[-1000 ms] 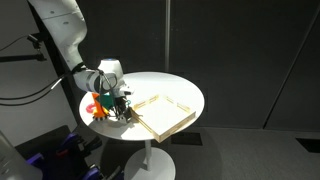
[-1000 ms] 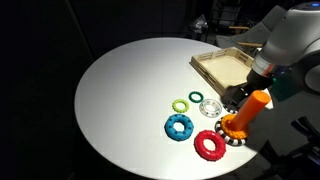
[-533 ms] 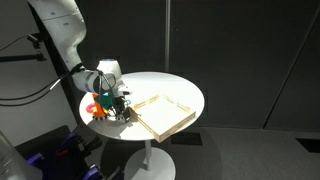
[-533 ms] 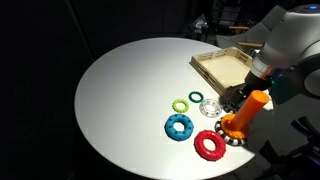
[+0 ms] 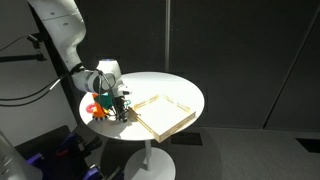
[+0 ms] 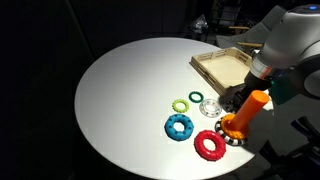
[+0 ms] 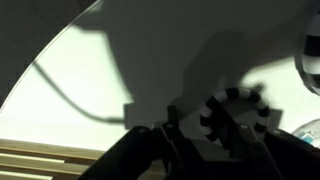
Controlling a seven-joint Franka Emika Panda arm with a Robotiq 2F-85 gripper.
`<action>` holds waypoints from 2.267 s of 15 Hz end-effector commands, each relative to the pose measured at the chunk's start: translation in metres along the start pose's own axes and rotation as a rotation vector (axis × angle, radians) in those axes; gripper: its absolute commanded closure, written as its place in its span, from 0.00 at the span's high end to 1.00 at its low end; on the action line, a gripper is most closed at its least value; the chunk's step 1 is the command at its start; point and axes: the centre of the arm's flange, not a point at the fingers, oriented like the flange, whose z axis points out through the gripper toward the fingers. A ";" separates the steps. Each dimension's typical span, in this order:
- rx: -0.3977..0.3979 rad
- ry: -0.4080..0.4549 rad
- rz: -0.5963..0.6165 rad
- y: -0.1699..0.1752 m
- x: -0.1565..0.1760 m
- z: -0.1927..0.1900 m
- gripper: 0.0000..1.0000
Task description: Pick up the black and white ring and put it on the ring holder
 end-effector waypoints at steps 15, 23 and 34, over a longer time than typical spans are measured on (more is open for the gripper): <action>0.061 0.033 -0.111 -0.027 0.058 -0.116 0.05; 0.143 -0.073 -0.319 -0.070 0.061 -0.204 0.05; 0.125 -0.119 -0.458 -0.084 0.029 -0.241 0.06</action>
